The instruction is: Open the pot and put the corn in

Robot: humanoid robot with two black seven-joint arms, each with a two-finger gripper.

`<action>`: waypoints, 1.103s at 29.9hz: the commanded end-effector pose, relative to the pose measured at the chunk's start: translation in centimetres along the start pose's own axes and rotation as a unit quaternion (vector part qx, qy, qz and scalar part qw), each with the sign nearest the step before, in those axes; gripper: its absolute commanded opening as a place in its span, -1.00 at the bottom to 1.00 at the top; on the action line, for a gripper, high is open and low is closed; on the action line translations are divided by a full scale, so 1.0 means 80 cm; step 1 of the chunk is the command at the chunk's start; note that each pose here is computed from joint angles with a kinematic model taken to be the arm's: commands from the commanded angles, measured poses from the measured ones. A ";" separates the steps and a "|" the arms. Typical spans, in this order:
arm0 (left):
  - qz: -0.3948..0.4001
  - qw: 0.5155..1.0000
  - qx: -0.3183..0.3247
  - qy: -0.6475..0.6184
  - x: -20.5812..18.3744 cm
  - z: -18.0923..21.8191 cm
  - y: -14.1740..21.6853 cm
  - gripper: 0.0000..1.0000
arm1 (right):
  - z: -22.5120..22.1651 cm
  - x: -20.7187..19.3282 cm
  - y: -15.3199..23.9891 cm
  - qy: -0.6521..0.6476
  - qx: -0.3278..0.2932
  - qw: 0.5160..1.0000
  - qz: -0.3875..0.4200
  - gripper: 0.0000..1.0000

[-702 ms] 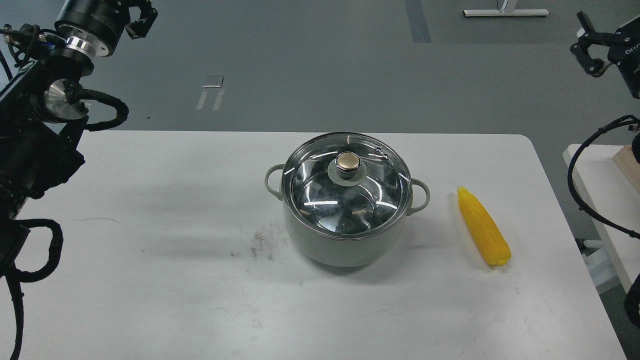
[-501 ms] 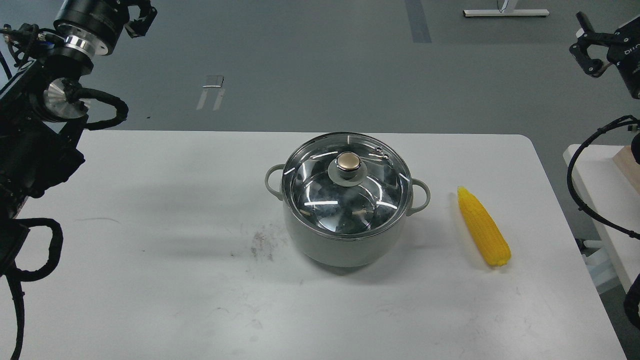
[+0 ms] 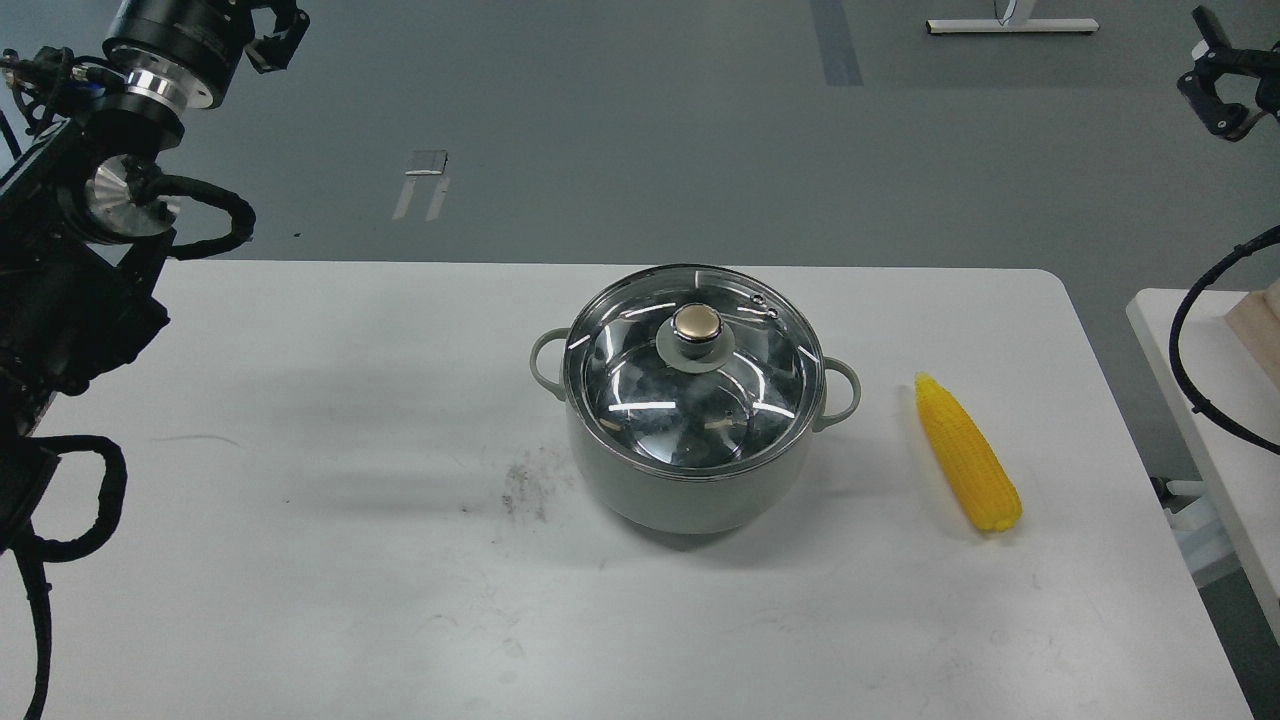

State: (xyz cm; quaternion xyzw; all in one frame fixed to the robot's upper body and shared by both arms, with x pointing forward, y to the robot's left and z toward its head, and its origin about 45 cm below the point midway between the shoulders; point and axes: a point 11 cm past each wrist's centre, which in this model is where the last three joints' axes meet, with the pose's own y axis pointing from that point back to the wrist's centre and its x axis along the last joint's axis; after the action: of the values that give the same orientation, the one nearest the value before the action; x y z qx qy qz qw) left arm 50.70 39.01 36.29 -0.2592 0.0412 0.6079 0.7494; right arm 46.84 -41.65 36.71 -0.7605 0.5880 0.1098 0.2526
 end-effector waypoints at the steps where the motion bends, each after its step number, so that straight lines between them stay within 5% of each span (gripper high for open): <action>1: -0.003 1.000 0.004 -0.003 -0.002 0.000 -0.001 0.95 | -0.001 -0.006 -0.005 -0.001 0.002 1.000 -0.006 1.00; 10: -0.026 0.999 0.010 -0.016 -0.019 -0.003 -0.007 0.95 | 0.014 -0.006 -0.007 -0.015 -0.004 1.000 -0.003 1.00; 16: -0.195 0.963 0.031 -0.186 -0.127 0.002 -0.021 0.93 | 0.017 -0.009 -0.009 -0.019 -0.003 1.000 -0.005 1.00; 24: -0.387 0.805 0.015 -0.449 -0.265 -0.032 0.014 0.71 | 0.020 -0.009 -0.008 -0.022 -0.002 1.000 -0.005 1.00; 31: -0.470 0.610 -0.020 -0.638 -0.296 -0.108 0.056 0.59 | 0.018 -0.012 -0.009 -0.025 0.001 1.000 -0.008 1.00; 33: -0.487 0.590 -0.032 -0.643 -0.304 -0.120 0.064 0.59 | 0.018 -0.012 -0.009 -0.025 0.001 1.000 -0.008 1.00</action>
State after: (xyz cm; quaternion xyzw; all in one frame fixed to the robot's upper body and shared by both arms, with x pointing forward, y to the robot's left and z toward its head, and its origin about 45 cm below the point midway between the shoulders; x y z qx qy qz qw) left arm 42.93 15.26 36.89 0.1848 -0.5604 0.2055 0.7807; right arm 47.46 -40.02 36.05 -0.7618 0.5760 0.1261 0.2684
